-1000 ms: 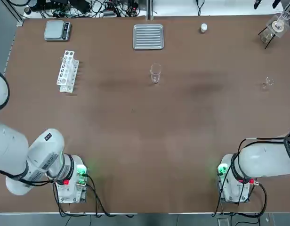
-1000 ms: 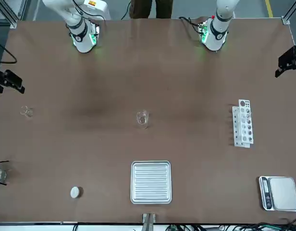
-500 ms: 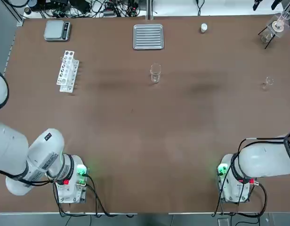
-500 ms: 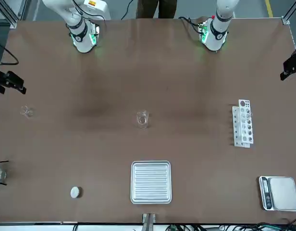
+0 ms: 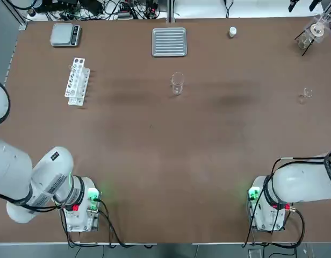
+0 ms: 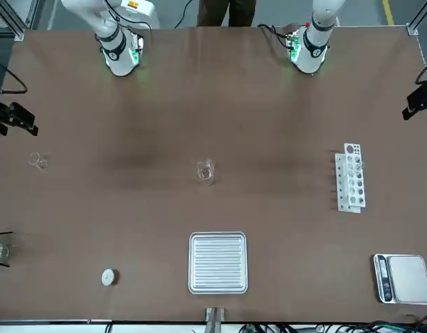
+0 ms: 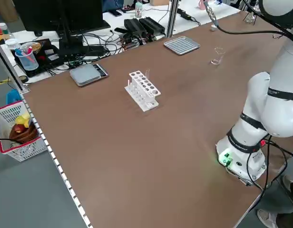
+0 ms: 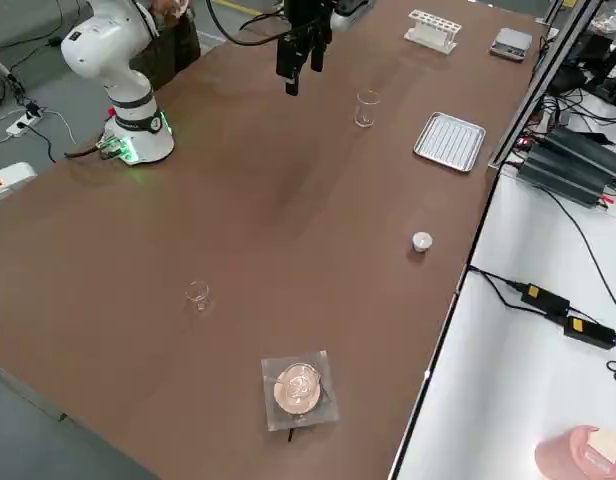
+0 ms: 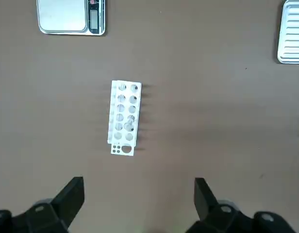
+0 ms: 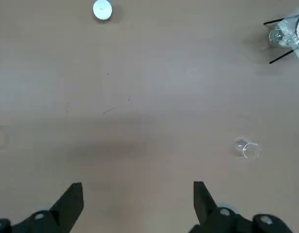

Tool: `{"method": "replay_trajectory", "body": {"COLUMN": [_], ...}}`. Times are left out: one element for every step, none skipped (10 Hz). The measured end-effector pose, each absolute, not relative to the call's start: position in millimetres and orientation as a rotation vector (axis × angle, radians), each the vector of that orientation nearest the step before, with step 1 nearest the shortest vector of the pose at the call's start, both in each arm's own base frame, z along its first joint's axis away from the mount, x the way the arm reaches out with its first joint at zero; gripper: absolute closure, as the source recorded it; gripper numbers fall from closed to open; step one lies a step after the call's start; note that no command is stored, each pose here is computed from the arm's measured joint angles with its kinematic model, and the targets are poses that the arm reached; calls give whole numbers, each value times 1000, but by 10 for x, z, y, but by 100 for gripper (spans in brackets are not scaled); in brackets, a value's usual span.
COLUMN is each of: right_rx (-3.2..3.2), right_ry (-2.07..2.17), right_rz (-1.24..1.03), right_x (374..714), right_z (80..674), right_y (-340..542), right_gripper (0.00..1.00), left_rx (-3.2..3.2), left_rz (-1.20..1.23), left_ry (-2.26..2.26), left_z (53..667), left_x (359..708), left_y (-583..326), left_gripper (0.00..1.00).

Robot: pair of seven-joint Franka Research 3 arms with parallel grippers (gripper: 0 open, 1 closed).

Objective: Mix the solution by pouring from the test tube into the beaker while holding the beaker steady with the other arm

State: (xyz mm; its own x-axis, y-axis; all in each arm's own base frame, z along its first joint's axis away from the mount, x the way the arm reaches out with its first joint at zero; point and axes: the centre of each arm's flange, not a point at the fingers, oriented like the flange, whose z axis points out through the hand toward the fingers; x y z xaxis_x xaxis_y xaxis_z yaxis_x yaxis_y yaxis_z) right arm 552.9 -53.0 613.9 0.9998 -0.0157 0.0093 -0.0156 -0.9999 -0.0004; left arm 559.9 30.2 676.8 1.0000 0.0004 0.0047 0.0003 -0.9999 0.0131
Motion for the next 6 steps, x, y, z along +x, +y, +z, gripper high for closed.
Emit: {"method": "replay_trajectory", "body": {"right_rx": [-3140,-3140,-3140,-3140,-3140,-3140], "right_ry": [24,24,24,24,24,24], "right_rz": [-15,-15,-15,-15,-15,-15], "right_x": [5530,5530,5530,5530,5530,5530], "right_z": [6139,6139,6139,6139,6139,6139], "right_y": [-528,-529,-529,-529,-528,-528], "right_gripper": [0,0,0,0,0,0], "left_rx": [3131,3136,3142,3147,3154,3160], "left_rz": [4,-3,-11,-18,-22,-26], "left_ry": [-1,0,-6,-21,-35,-44], "left_z": [6756,6732,6705,6683,6666,6654], "left_x": [5607,5623,5641,5657,5668,5677], "left_y": [289,274,233,160,88,32], "left_gripper": [0,0,0,0,0,0]}}
